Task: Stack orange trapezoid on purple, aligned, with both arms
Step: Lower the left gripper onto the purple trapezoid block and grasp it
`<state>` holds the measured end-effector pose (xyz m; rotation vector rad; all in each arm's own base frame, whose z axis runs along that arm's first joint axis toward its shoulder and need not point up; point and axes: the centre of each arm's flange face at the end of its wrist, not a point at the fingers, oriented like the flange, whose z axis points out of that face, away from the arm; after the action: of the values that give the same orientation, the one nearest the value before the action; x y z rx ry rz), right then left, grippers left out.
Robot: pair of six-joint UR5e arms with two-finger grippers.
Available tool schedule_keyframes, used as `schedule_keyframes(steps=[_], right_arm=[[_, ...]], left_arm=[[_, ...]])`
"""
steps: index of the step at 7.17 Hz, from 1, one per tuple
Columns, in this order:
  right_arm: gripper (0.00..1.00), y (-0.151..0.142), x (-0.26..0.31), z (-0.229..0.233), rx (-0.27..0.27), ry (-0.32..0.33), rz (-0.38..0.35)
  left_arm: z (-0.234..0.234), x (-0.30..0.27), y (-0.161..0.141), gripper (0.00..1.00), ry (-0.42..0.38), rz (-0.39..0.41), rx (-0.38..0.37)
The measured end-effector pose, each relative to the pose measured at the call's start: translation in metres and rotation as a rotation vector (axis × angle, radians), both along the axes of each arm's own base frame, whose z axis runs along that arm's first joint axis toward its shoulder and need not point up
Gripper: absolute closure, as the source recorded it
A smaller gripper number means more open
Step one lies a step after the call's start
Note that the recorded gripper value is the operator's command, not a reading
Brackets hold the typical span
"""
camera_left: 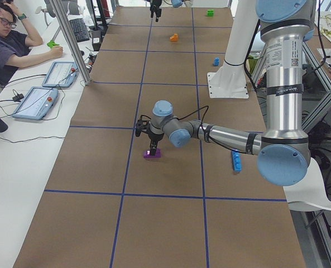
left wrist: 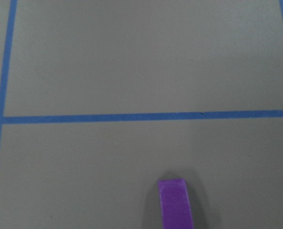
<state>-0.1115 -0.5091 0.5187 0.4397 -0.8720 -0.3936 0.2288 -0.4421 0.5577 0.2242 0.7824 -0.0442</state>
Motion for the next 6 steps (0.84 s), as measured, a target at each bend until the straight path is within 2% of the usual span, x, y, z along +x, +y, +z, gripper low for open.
schedule_keyframes(steps=[1,2,3,4,6], right_arm=[[0.00,0.000,0.000,0.000,0.001,0.000,0.000],[0.00,0.000,0.000,-0.001,0.001,0.000,0.000],[0.00,0.000,0.000,-0.001,0.001,0.000,0.000],[0.00,0.000,0.000,-0.001,0.001,0.000,0.000],[0.00,0.000,0.000,-0.001,0.001,-0.001,-0.001]], left_arm=[[0.011,0.011,0.002,0.04,0.010,0.011,0.004],[0.021,0.017,0.004,0.30,0.019,0.018,0.009],[0.026,0.020,0.006,0.71,0.024,0.022,0.013],[0.027,0.022,0.007,1.00,0.026,0.026,0.015],[0.028,0.023,0.007,1.00,0.026,0.029,0.020]])
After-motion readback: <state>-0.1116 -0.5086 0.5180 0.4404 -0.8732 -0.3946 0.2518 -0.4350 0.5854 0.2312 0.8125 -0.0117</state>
